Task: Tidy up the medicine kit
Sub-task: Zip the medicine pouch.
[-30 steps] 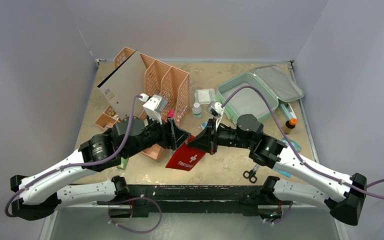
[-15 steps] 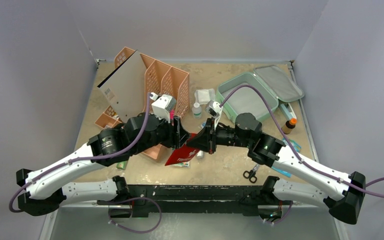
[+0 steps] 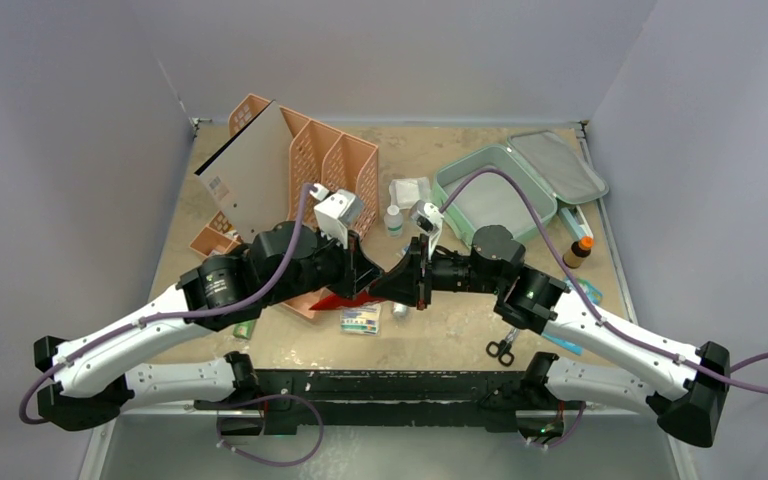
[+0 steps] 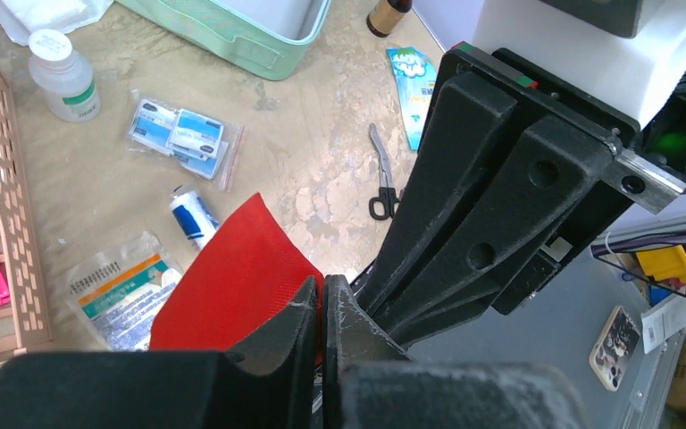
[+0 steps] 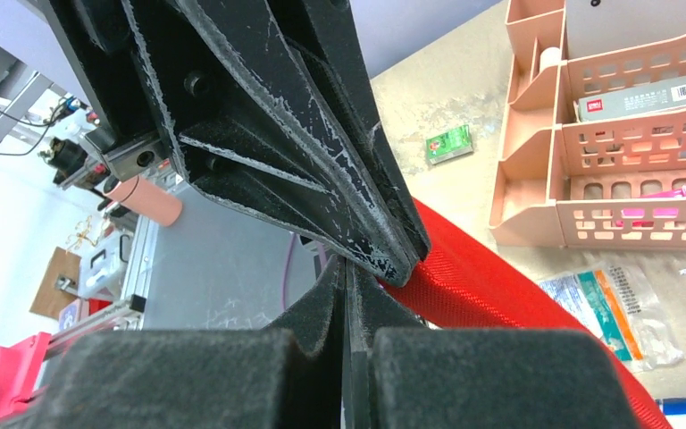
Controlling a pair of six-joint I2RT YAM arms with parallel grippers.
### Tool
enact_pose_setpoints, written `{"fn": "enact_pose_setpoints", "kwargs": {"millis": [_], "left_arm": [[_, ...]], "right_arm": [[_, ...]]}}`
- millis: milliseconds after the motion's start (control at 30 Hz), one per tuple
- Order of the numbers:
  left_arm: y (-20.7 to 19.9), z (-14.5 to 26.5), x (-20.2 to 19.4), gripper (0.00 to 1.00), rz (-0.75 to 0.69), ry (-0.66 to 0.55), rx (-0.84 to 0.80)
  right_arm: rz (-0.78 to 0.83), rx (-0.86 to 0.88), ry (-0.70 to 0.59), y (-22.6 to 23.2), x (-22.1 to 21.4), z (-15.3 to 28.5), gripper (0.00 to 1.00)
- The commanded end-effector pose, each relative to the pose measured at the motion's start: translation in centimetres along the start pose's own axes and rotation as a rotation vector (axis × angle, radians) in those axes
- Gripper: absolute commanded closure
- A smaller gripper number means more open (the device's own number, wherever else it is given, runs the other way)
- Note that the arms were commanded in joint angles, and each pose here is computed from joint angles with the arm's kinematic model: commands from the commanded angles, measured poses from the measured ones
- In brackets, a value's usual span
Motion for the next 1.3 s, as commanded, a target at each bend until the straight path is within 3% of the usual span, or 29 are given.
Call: {"fn": "enact_pose_setpoints", "kwargs": {"millis": [0,200,400,533,800,1000,1267], "left_arm": [[-1.4,1.1,0.7,1.00,-0.022,-0.021,-0.092],[-1.4,2.3,1.2,1.00,0.000,-0.134,-0.185],[0.5,3.9,2.2,1.00,0.014,-0.253,-0.110],[1.1,3.7,2.6,1.00,0.074,-0.309,-0.075],[0.9,3.3,3.4,1.00,0.179,-0.394,-0.106],[0.9,3.1,3.7,1.00,0.176,-0.388,-0.072],[0.3,2.5,3.3,1.00,0.140,-0.366,-0.122]], "right_arm": [[0.000,-0.008,-0.037,-0.3,0.6,-0.3,1.00],[-0.043,-0.053,-0.024,-1.3,-1.6,-0.1,1.00],[-0.060,-0.141,-0.018,-1.7,-1.8,1.3,1.00],[-0.005,-0.180,-0.056,-1.7,0.3,1.8,0.70],[0.099,-0.186,-0.033,-1.6,3.3,1.4,0.65],[0.043,-0.119,-0.093,-0.4,5.0,0.3,0.56],[-0.016,-0.136,-0.070,-1.1,3.8,-1.3,0.55]]}}
Point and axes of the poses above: each gripper's point midway between its finger pads, its own z axis back along the fingers, its own y axis along the line the jaws close on, x = y × z, the point moved 5 cm from there along z, back along the fingers, and after that the axes turned 14 degrees about z, right-handed, at the moved point
